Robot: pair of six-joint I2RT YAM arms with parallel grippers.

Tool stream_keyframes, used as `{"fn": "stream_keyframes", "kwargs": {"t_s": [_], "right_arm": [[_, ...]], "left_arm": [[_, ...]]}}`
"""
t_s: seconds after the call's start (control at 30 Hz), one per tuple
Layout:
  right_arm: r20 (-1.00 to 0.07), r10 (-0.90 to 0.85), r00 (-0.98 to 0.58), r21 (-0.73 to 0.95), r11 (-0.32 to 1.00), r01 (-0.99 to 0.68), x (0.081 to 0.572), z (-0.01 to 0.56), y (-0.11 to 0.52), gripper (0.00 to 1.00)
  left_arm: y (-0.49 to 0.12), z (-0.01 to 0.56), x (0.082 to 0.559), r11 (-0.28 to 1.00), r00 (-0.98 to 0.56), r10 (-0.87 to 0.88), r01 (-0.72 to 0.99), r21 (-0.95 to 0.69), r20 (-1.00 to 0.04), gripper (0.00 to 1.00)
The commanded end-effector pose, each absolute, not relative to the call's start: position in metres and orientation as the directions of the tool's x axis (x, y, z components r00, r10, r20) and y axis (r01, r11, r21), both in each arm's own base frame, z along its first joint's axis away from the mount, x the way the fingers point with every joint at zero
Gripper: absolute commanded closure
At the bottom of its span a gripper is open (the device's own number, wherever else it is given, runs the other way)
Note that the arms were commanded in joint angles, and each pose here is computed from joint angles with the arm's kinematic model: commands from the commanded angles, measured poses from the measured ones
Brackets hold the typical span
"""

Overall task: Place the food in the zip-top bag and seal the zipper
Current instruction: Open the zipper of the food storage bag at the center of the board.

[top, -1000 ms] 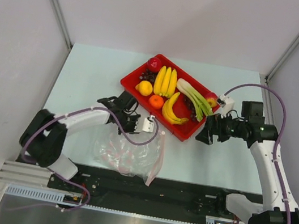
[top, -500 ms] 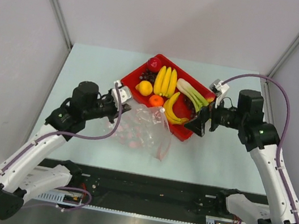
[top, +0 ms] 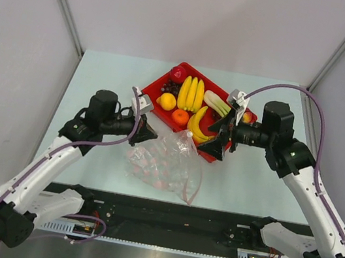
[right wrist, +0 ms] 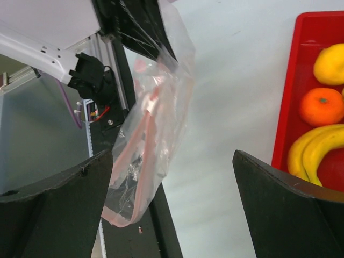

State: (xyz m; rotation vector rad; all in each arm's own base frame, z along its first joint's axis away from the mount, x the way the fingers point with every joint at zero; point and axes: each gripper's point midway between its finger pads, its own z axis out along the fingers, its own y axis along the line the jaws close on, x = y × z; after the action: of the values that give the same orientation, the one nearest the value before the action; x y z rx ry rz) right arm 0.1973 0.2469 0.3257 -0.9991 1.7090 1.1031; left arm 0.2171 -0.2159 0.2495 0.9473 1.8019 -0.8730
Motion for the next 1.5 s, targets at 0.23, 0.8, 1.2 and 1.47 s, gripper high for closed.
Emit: {"fn": "stream_keyframes", "kwargs": {"t_s": [0.23,0.8,1.2,1.47], "right_arm": [[-0.924,-0.231,-0.306,0.261,0.204,-0.944,0.182,0.308,0.274,0.03],[-0.938,-0.326,-0.114,0.068,0.15,-0.986,0.191,0.293,0.282,1.0],[-0.915,-0.367,0.168,-0.174,-0.017,-0.985,0.173,0.313,0.315,1.0],[-0.875,-0.432,0.217,-0.205,-0.073,-0.976,0.172,0.301,0.326,1.0]], "left_arm": [[-0.221,0.262,0.218,0.415,-0.331,0.146,0.876,-0.246,-0.932,1.0],[-0.195,0.263,0.199,0.471,-0.27,0.146,0.865,-0.173,-0.952,0.69],[-0.194,0.321,0.195,0.387,0.054,0.297,0.906,0.171,-0.953,0.01],[-0.221,0.315,0.185,0.24,0.191,0.368,0.926,0.292,-0.91,0.11]]}}
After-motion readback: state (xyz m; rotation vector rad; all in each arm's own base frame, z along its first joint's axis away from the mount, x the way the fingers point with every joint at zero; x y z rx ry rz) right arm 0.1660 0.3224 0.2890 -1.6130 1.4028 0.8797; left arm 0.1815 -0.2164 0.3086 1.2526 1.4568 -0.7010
